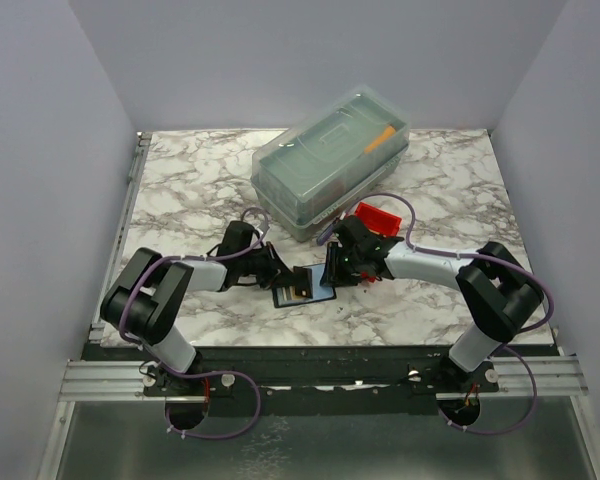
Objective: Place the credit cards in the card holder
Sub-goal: Insert the credit card into the card slot.
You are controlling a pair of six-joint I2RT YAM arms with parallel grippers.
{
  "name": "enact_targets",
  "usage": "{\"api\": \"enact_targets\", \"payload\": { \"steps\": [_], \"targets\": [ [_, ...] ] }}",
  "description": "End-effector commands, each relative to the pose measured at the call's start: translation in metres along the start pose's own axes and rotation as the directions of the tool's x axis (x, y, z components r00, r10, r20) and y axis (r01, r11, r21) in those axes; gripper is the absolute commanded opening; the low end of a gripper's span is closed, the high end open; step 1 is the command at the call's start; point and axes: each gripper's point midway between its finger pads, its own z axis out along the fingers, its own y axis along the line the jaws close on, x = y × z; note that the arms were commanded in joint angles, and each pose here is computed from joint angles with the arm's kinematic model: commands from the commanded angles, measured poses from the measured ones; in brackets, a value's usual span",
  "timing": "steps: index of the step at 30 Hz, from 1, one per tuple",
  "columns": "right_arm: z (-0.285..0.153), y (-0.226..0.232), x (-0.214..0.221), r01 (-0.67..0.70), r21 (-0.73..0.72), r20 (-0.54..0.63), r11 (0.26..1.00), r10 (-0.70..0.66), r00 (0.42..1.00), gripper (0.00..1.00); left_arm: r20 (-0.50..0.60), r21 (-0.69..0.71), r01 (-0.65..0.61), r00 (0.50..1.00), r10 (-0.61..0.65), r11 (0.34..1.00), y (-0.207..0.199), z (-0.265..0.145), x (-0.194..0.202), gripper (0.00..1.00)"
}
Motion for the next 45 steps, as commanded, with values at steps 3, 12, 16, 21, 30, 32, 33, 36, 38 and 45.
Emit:
{"api": "enact_targets", "payload": {
  "steps": [3,12,16,21,30,32,33,36,38,45],
  "targets": [
    [0.001,-0.018,0.013,-0.038,0.08,-0.025,0.996,0.04,0.999,0.41,0.126,-0.03,0.042,0.991,-0.038,0.999,0.003,-0.002,-0.013,0.0],
    [-0.003,-0.026,0.02,-0.086,0.084,-0.023,0.993,0.089,0.996,0.42,0.124,-0.018,0.031,0.992,-0.029,0.999,0.003,0.001,-0.011,0.0],
    [-0.013,-0.024,0.021,-0.102,0.067,-0.012,0.993,0.103,0.995,0.46,0.101,-0.003,0.026,0.995,-0.026,1.0,0.0,0.006,-0.006,0.0],
    [-0.019,-0.027,0.027,-0.115,0.058,-0.012,0.992,0.116,0.993,0.47,0.069,0.004,0.038,0.997,-0.038,0.999,0.001,0.012,0.004,0.0],
    [-0.001,-0.018,0.031,-0.119,-0.024,-0.036,0.993,0.118,0.992,0.1,0.1,0.0,0.029,0.995,-0.029,1.0,0.0,0.022,0.006,0.0],
    [-0.001,-0.016,0.031,-0.13,-0.043,-0.03,0.991,0.129,0.991,0.09,0.12,-0.007,0.021,0.993,-0.02,1.0,0.0,0.025,0.005,0.0],
    [-0.001,-0.015,0.031,-0.132,-0.046,-0.03,0.99,0.131,0.991,0.08,0.128,-0.012,0.018,0.992,-0.016,1.0,0.0,0.026,0.004,0.0],
    [-0.001,-0.016,0.032,-0.134,-0.044,-0.029,0.99,0.133,0.991,0.03,0.156,-0.029,0.015,0.988,-0.01,0.999,0.001,0.027,0.005,0.03],
    [-0.001,-0.016,0.032,-0.135,-0.047,-0.03,0.99,0.134,0.991,0.03,0.148,-0.031,-0.004,0.989,0.008,1.0,0.0,0.029,0.008,0.1],
    [0.001,-0.02,0.036,-0.13,-0.037,-0.035,0.991,0.129,0.991,0.0,0.082,-0.076,-0.043,0.995,0.049,0.996,0.005,0.043,0.024,0.24]
  ]
}}
